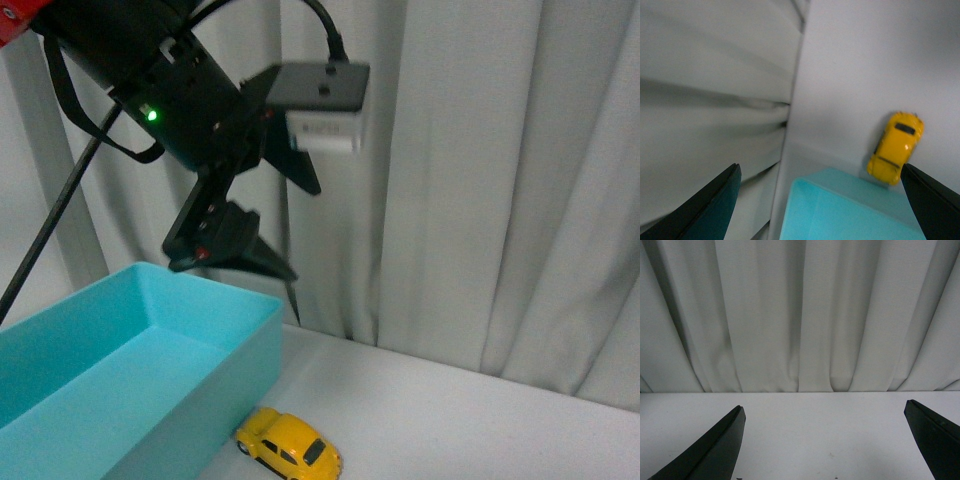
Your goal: Wind up and store yellow beetle toy
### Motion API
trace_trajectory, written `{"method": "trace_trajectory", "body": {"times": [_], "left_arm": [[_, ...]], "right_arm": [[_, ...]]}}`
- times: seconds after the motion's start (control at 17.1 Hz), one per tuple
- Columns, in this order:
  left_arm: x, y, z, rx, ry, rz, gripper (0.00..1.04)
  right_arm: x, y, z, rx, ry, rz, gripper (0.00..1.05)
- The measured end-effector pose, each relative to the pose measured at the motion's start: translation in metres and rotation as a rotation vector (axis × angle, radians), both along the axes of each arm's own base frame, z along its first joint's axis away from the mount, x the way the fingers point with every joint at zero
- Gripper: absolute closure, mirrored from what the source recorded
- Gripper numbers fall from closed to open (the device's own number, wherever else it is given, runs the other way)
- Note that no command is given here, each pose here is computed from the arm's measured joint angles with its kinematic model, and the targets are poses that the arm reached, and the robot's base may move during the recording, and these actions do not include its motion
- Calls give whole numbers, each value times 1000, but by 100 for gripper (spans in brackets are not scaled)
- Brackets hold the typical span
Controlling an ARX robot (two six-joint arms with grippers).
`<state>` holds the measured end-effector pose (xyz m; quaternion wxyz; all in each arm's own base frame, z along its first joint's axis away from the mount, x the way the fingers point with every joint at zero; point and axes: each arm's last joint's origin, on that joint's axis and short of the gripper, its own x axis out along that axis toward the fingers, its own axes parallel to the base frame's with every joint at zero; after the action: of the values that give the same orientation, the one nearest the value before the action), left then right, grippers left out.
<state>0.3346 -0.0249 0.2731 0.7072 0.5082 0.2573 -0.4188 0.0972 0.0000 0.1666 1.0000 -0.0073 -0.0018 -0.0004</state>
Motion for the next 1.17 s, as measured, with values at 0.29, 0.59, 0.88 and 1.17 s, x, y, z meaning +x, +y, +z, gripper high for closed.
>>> {"method": "trace_trajectory", "body": {"times": [0.29, 0.59, 0.88, 1.17], "left_arm": [[12, -34, -49, 453, 262, -223, 7], [15, -60, -89, 413, 392, -60, 7], [22, -63, -123, 348, 466, 176, 7], [27, -65, -146, 398, 416, -81, 7]], "right_arm": [[0, 0, 0, 0, 0, 0, 7], [0, 0, 0, 0, 0, 0, 7], [0, 0, 0, 0, 0, 0, 7], [0, 0, 0, 0, 0, 0, 7]]}}
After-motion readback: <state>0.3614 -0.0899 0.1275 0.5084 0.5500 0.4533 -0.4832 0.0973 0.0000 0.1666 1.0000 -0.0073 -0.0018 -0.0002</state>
